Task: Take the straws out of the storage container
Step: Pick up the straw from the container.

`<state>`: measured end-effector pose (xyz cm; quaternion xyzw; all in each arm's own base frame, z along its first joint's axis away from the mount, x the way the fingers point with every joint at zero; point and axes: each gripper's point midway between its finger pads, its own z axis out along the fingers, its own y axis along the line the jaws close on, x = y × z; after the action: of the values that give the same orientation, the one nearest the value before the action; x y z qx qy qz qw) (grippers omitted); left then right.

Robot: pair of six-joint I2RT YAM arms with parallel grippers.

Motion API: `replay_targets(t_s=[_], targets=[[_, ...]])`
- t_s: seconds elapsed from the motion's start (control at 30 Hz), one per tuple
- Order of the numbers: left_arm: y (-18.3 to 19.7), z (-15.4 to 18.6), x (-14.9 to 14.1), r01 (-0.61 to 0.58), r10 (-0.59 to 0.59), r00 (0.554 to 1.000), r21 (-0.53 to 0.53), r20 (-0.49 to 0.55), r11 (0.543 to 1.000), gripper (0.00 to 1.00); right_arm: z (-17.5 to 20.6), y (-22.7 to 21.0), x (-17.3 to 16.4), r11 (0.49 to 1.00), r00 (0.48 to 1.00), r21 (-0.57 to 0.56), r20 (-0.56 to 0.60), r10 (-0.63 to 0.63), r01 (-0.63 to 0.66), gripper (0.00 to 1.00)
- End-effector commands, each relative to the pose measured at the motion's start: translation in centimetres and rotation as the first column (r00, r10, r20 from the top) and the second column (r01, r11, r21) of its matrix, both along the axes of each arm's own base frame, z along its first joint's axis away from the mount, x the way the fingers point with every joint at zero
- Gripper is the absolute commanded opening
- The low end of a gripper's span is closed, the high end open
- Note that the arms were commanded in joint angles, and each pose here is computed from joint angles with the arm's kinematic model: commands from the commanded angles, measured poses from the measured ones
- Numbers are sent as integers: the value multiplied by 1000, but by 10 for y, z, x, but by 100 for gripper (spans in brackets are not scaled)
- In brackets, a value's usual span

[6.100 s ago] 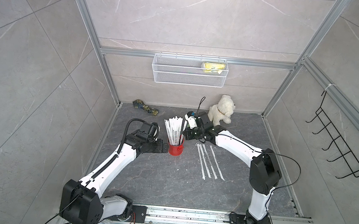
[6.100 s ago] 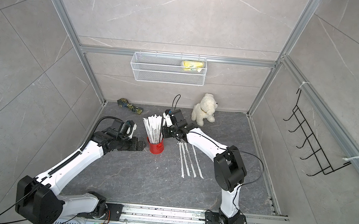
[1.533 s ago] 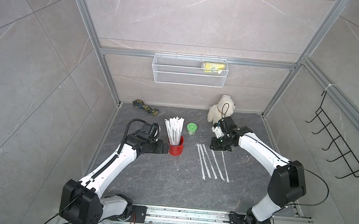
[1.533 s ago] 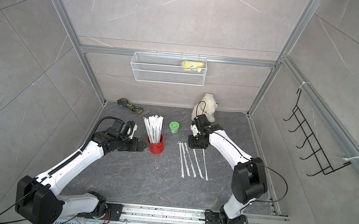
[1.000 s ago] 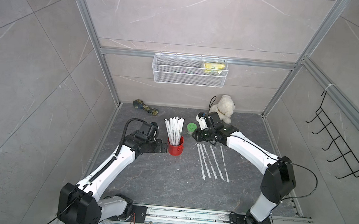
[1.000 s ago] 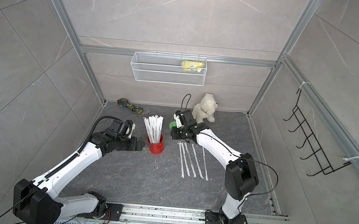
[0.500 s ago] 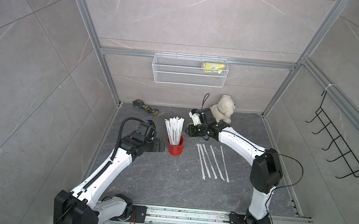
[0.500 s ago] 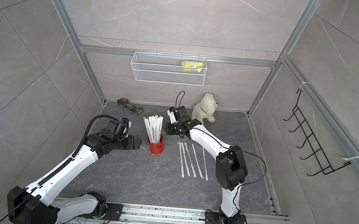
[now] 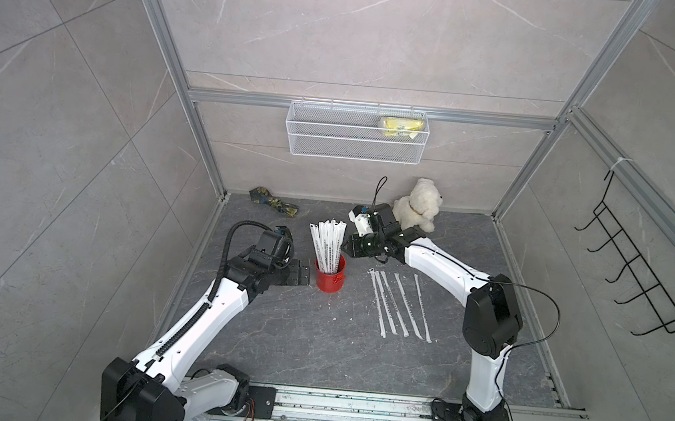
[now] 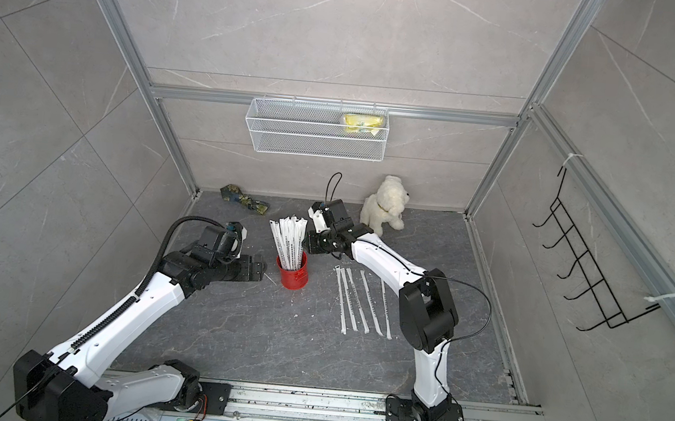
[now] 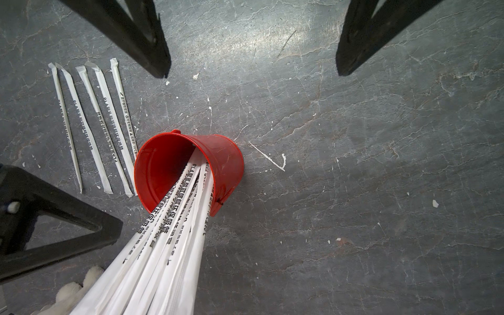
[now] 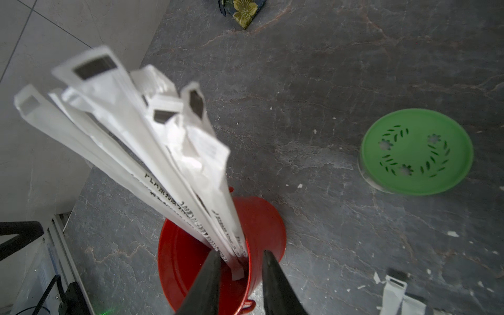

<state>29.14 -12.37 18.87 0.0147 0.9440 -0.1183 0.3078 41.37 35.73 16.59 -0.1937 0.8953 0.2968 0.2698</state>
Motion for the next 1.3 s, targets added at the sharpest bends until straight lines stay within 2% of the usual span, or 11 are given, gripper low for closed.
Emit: replay_targets(t_s=[0.0,0.77,1.27], targets=[[-4,13,0,18,-17,999,-19,31,1000,99,-1,11,3,999,1000,15,9,28,-29,29],[-7,10,0,30,-29,999,-27,17,999,99,-5,19,10,999,999,15,2,36,-36,23],[-9,9,1,37,-37,999,-31,12,999,99,1,15,7,999,999,1,15,45,-45,12]])
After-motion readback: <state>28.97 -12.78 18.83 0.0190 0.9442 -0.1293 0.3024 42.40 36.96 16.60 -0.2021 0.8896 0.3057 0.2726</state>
